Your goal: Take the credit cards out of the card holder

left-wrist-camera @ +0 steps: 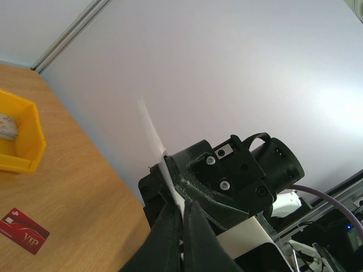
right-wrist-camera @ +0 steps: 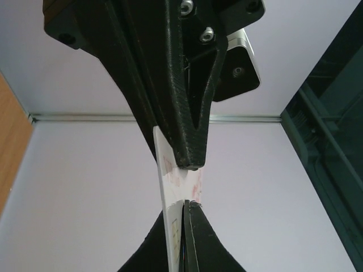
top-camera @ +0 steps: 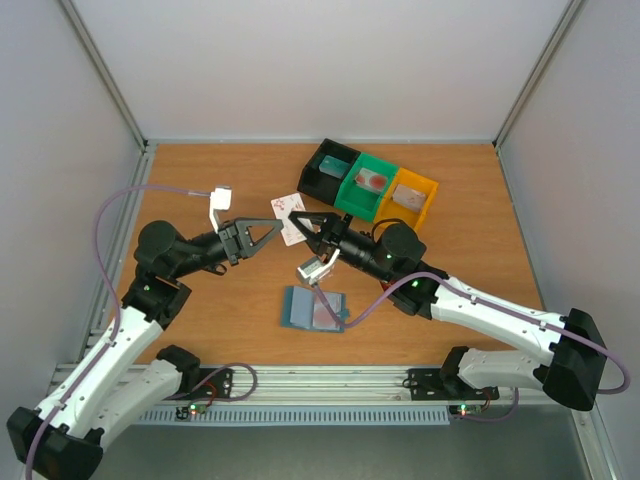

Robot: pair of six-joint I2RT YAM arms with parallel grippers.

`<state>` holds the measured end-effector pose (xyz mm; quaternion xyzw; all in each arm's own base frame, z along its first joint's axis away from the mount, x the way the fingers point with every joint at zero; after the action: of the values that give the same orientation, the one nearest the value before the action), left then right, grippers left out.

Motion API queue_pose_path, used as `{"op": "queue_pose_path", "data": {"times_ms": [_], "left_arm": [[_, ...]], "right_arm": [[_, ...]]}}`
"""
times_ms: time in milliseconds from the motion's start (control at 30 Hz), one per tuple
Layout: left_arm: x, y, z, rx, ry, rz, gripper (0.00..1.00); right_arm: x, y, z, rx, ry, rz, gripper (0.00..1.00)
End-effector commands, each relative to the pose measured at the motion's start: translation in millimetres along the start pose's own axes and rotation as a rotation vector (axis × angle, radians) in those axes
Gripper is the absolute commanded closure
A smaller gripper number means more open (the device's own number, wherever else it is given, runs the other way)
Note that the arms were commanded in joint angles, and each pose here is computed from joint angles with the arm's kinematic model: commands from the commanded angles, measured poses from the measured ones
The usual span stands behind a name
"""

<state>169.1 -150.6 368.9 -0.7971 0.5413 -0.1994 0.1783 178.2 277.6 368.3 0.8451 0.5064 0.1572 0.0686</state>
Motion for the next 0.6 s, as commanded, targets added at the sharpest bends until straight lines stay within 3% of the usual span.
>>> {"op": "queue_pose_path", "data": {"times_ms": [0, 100, 133, 167, 267, 333, 433, 567], "left_arm": [[-2, 4, -5, 0.077, 0.037, 0.02, 0.93], [-6, 5, 0, 0.08, -0.001, -0.025, 0.3], [-8, 6, 3, 0.079, -0.017, -0.04, 0.13], [-10, 6, 6, 0.077, -0.036, -0.06, 0.02], [-19, 8, 14, 0.101, -0.101, -0.124, 0.01], [-26, 10, 19, 0.147, -0.15, -0.16, 0.01], [-34, 15, 35, 0.232, -0.25, -0.188, 0.0], [-43, 26, 62, 0.262, -0.375, -0.176, 0.01]], "right_arm": [[-3, 4, -18, -0.244, 0.038, 0.036, 0.99], [-7, 10, -18, -0.156, 0.014, 0.102, 0.99], [-9, 15, -19, -0.112, -0.007, 0.147, 0.99], [-11, 20, -18, -0.049, -0.037, 0.195, 0.99], [-21, 39, -15, 0.216, -0.208, 0.369, 0.99], [-34, 55, 2, 0.454, -0.423, 0.498, 0.99], [-55, 95, 28, 0.74, -0.663, 0.785, 0.99], [-74, 135, 61, 0.948, -0.888, 1.113, 0.99]]}}
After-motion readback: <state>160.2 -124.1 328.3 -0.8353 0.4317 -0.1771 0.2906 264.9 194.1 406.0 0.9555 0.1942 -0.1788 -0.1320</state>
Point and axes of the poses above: each gripper's point midway between its finger pads, its own x axis out along the fingers, its own z axis along the line the jaws close on, y = z × x, the point moved 8 cm from there along -x, back along the fingers, and after that the axes turned 11 degrees about -x, right-handed, at the moved point
